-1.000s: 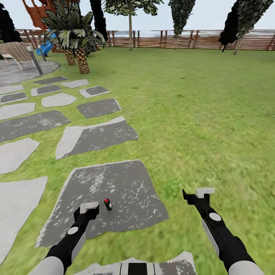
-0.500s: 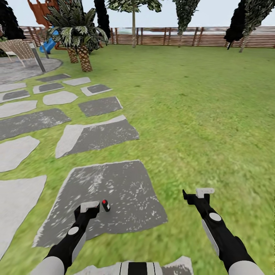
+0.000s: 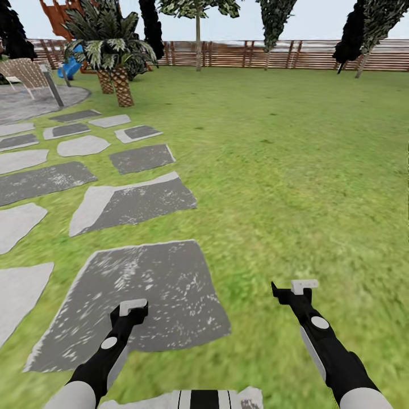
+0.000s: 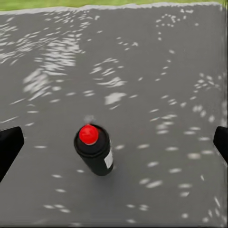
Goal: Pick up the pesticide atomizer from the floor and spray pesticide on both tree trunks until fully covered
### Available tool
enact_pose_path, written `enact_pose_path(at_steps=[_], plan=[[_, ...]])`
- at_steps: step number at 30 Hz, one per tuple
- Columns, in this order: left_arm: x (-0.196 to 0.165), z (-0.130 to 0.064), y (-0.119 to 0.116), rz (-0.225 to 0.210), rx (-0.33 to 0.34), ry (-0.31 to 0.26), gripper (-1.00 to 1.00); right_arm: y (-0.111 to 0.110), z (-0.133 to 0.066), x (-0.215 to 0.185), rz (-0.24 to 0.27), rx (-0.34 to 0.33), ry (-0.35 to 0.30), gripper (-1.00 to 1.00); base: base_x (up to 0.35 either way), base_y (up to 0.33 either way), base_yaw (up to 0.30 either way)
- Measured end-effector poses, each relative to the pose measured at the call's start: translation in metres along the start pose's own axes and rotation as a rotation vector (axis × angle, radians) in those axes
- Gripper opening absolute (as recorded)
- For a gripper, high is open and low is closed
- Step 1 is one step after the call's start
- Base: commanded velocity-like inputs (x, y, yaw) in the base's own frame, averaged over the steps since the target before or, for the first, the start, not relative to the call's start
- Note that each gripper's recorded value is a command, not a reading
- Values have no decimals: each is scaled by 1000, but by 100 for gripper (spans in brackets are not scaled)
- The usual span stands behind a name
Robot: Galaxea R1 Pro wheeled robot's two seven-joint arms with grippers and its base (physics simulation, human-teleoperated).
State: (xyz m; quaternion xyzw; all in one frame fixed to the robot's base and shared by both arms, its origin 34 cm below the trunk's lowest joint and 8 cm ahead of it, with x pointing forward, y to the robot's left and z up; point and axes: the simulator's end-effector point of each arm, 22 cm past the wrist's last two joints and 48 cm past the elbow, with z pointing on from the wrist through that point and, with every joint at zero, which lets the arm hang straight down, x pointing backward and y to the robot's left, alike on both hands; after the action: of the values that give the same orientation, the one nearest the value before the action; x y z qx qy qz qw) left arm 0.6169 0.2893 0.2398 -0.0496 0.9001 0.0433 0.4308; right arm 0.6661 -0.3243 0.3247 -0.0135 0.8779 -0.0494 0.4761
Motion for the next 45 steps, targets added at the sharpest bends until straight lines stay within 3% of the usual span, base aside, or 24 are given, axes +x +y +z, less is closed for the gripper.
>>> enact_pose_path(at_steps=[10, 19, 34, 45], plan=[[0, 0, 1, -5, -2, -1, 100, 0, 0, 1, 0, 0, 2, 100, 85, -215, 235], [-7, 0, 2, -7, -4, -26, 100, 0, 0, 0, 0, 0, 1, 100, 7, -6, 26], [39, 10, 4, -4, -11, 50, 100, 4, 11, 48, -6, -6, 79, 100, 0, 0, 125], [48, 10, 2, 6, -6, 64, 100, 5, 13, 55, -7, -6, 91, 100, 3, 0, 126]])
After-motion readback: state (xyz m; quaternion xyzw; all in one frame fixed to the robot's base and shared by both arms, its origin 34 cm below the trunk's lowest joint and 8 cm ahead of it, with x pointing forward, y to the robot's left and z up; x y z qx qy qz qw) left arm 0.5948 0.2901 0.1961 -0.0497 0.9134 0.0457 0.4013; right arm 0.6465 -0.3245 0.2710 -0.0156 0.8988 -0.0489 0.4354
